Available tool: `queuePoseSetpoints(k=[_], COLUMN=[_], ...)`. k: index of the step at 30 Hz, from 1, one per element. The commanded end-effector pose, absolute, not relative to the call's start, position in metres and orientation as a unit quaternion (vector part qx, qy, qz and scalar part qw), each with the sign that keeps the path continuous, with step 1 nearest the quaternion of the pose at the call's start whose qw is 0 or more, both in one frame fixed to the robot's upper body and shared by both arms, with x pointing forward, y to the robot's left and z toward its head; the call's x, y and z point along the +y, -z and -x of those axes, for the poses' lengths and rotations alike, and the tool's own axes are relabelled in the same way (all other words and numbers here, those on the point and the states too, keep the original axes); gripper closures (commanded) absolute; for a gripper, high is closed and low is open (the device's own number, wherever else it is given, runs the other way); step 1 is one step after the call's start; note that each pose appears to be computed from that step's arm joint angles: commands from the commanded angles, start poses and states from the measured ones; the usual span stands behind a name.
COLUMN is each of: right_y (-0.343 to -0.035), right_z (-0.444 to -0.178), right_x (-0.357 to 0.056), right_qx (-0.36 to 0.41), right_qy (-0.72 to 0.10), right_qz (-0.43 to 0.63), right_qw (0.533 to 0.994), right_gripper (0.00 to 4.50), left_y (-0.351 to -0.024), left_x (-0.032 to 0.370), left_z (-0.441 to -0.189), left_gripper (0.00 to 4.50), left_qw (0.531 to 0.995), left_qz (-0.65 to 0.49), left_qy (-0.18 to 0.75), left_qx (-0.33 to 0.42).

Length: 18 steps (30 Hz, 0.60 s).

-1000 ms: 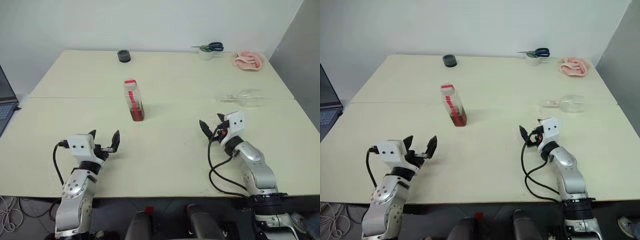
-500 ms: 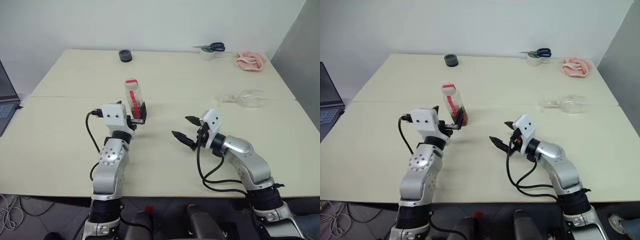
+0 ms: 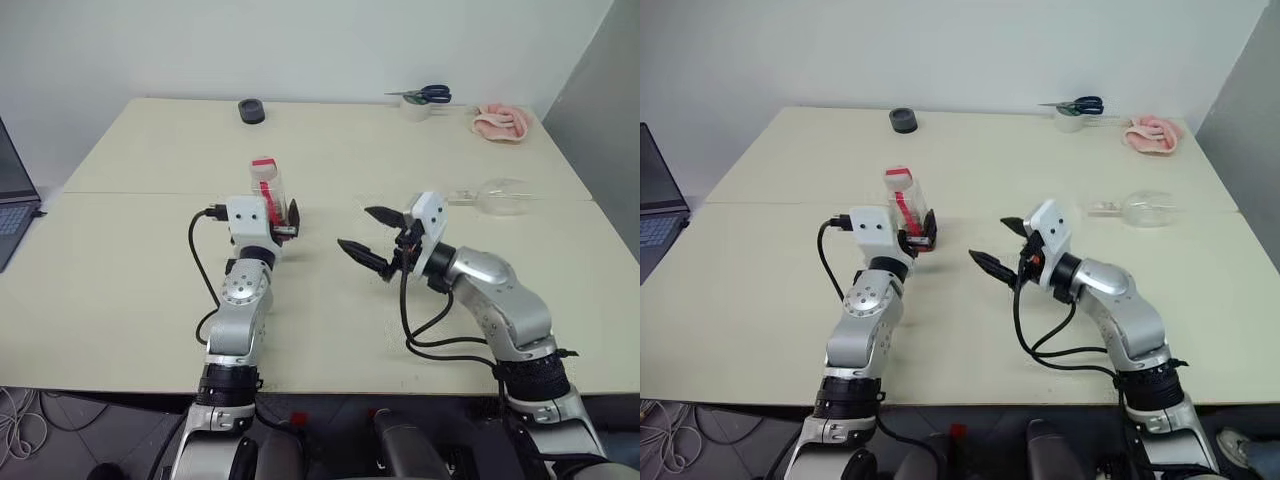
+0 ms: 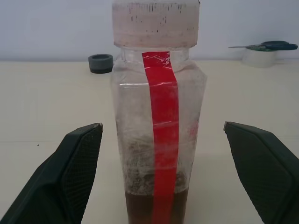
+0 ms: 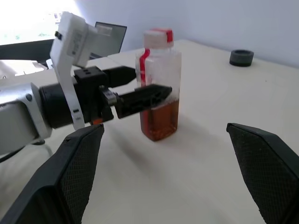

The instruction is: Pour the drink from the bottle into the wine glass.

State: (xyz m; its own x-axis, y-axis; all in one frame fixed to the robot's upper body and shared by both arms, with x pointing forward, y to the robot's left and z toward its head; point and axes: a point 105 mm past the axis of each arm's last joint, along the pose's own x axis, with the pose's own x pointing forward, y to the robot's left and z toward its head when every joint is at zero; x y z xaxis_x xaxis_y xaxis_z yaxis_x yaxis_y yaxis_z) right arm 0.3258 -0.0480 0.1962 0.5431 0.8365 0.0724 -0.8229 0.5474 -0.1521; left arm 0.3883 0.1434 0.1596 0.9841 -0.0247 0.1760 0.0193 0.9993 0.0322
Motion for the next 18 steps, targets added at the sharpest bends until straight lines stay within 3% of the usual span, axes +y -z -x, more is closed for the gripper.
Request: queuePoseSetpoints(k=[1,13,16,18], right_y=[-0.217,-0.216,-0.214,-0.212], right_z=[-0.320,-0.318,-0.318,-0.319], right_x=[-0.044,-0.043,-0.044,-0.044], right_qx=[-0.104,-0.100,-0.097,-0.094], right_qy=[-0.478,-0.473,-0.470,-0.469], right_qz=[0.060,0.073,0.075,0.076], right_qw=[0.870,0.872,0.874,0.875], right_gripper=[0.00,0.00,0.00,0.00], left_y=[-0.180,-0.189,-0.191,-0.192], left_x=[0.139,0.139,0.139,0.139], left_z=[-0.395,-0.414,-0.415,-0.415], left_gripper=[0.05,0.05,0.57,1.18], left_qw=[0.991,0.989,0.988,0.987], left_qz=[-0.028,-0.034,-0.036,-0.038], left_qy=[0.012,0.001,0.001,0.000], left_qx=[-0.127,-0.144,-0.151,-0.156])
